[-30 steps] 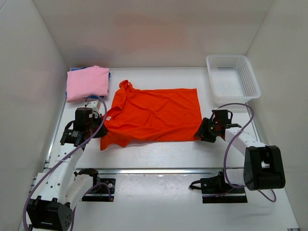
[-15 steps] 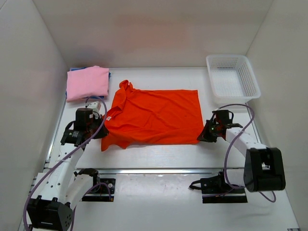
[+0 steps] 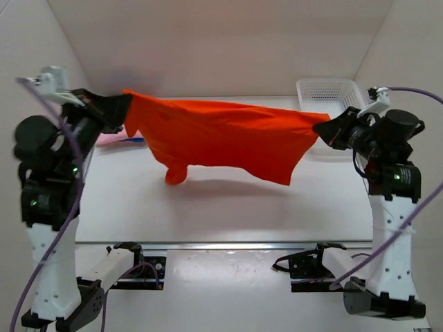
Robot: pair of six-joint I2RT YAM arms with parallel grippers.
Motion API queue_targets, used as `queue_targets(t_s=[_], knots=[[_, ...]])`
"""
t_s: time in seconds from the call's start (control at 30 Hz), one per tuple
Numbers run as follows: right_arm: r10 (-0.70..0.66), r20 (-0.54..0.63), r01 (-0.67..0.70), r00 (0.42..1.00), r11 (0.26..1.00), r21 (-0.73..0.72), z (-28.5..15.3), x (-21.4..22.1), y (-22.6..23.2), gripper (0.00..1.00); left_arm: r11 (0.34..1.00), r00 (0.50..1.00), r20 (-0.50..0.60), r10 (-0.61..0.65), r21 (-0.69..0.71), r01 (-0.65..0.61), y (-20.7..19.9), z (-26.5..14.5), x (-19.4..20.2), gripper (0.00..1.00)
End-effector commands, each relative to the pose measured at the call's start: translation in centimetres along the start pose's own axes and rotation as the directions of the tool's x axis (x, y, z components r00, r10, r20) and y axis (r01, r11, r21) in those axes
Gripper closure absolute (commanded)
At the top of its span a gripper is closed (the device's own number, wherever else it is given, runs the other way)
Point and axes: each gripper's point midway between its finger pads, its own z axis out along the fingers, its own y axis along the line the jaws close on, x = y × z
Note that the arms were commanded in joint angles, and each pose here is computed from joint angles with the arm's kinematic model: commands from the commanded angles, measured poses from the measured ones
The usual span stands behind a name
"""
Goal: Fold and stack the t-shirts
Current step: Flatten out the tshirt
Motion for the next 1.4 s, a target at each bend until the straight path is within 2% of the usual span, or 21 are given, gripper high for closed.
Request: queue_targets(t_s=[0.0, 0.07, 0.1, 0.23, 0.33, 0.47, 0.5, 0.63, 0.77, 0.83, 0.87, 0.93, 0.97, 1.03, 1.13, 1.23, 1.3, 1.33, 1.37], knots=[[-0.032, 0.04, 0.035, 0.999, 0.996, -0.077, -3.7, -1.1, 4.3, 1.0, 0.994, 0.988, 0.142, -0.053, 0.102, 0.038, -4.6, -3.7, -5.6, 1.0], [-0.057, 0.09, 0.067, 0.994, 0.992, -0.108, -5.2, -2.7, 6.7, 1.0, 0.989, 0.977, 0.199, -0.071, 0.142, 0.043, -6.6, -5.4, -8.3, 1.0], [-0.069, 0.14, 0.084, 0.988, 0.99, -0.11, -6.4, -3.8, 7.6, 1.0, 0.987, 0.975, 0.209, -0.08, 0.156, 0.047, -7.1, -5.9, -8.7, 1.0], [-0.091, 0.212, 0.118, 0.973, 0.986, -0.119, -8.2, -6.3, 9.3, 1.0, 0.985, 0.967, 0.237, -0.092, 0.165, 0.053, -7.4, -6.3, -9.2, 1.0], [-0.09, 0.181, 0.109, 0.979, 0.989, -0.103, -6.4, -6.7, 8.3, 1.0, 0.998, 0.974, 0.22, -0.049, 0.043, 0.04, -4.8, -4.3, -7.8, 1.0], [-0.04, 0.079, 0.044, 0.996, 0.998, -0.053, -2.3, -5.8, 4.7, 1.0, 0.994, 0.992, 0.122, 0.02, -0.113, -0.006, -0.1, -0.6, -3.8, 1.0], [-0.025, 0.058, 0.028, 0.998, 0.999, -0.039, -1.1, -5.7, 3.5, 1.0, 0.989, 0.991, 0.133, 0.032, -0.146, -0.012, 1.1, 0.1, -3.9, 1.0], [0.051, -0.058, -0.052, 0.997, 0.999, -0.005, 3.1, -3.3, -0.8, 1.0, 0.984, 1.0, -0.006, -0.009, -0.179, 0.008, 6.5, 4.8, 1.8, 1.0], [0.052, -0.116, -0.049, 0.992, 0.998, 0.029, 7.2, -3.2, -3.9, 1.0, 0.982, 0.997, -0.073, -0.015, -0.189, 0.001, 9.5, 9.5, 4.4, 1.0], [0.049, -0.124, -0.046, 0.991, 0.998, 0.031, 8.6, -4.4, -4.7, 1.0, 0.981, 0.996, -0.085, 0.006, -0.191, -0.022, 10.3, 11.5, 3.6, 1.0], [0.052, -0.141, -0.047, 0.989, 0.998, 0.039, 9.8, -4.6, -5.9, 1.0, 0.979, 0.992, -0.125, -0.005, -0.205, -0.021, 11.2, 12.9, 4.6, 1.0], [0.018, -0.089, -0.017, 0.996, 1.0, 0.016, 9.8, -8.3, -5.0, 1.0, 0.982, 0.996, -0.073, 0.045, -0.18, -0.057, 9.8, 14.1, 0.5, 1.0], [0.033, -0.092, -0.031, 0.995, 0.999, 0.027, 10.5, -8.8, -5.7, 1.0, 0.982, 0.997, -0.062, 0.054, -0.176, -0.064, 9.3, 14.5, -1.1, 1.0], [-0.015, -0.016, 0.016, 1.0, 1.0, 0.014, 9.9, -12.6, -4.4, 1.0, 0.982, 0.996, -0.04, 0.08, -0.168, -0.086, 8.4, 14.9, -3.3, 1.0], [0.02, 0.006, -0.019, 1.0, 0.999, -0.044, 10.2, -13.9, -4.6, 1.0, 0.984, 0.996, 0.012, 0.087, -0.157, -0.084, 7.8, 14.3, -6.3, 1.0], [0.043, -0.022, -0.044, 0.999, 0.998, -0.036, 10.3, -12.9, -6.2, 1.0, 0.983, 0.996, -0.003, 0.088, -0.163, -0.088, 7.9, 13.4, -5.6, 1.0], [0.089, -0.069, -0.09, 0.994, 0.996, -0.025, 10.6, -10.7, -7.8, 1.0, 0.981, 0.996, -0.036, 0.078, -0.175, -0.083, 8.5, 12.3, -3.5, 1.0], [0.086, -0.072, -0.088, 0.994, 0.996, -0.025, 10.4, -10.4, -8.3, 1.0, 0.984, 0.996, -0.028, 0.088, -0.15, -0.091, 7.4, 11.2, -3.3, 1.0], [0.101, -0.101, -0.103, 0.99, 0.994, -0.019, 10.7, -8.9, -9.0, 1.0, 0.98, 0.995, -0.065, 0.073, -0.179, -0.084, 8.7, 11.1, -1.4, 1.0]])
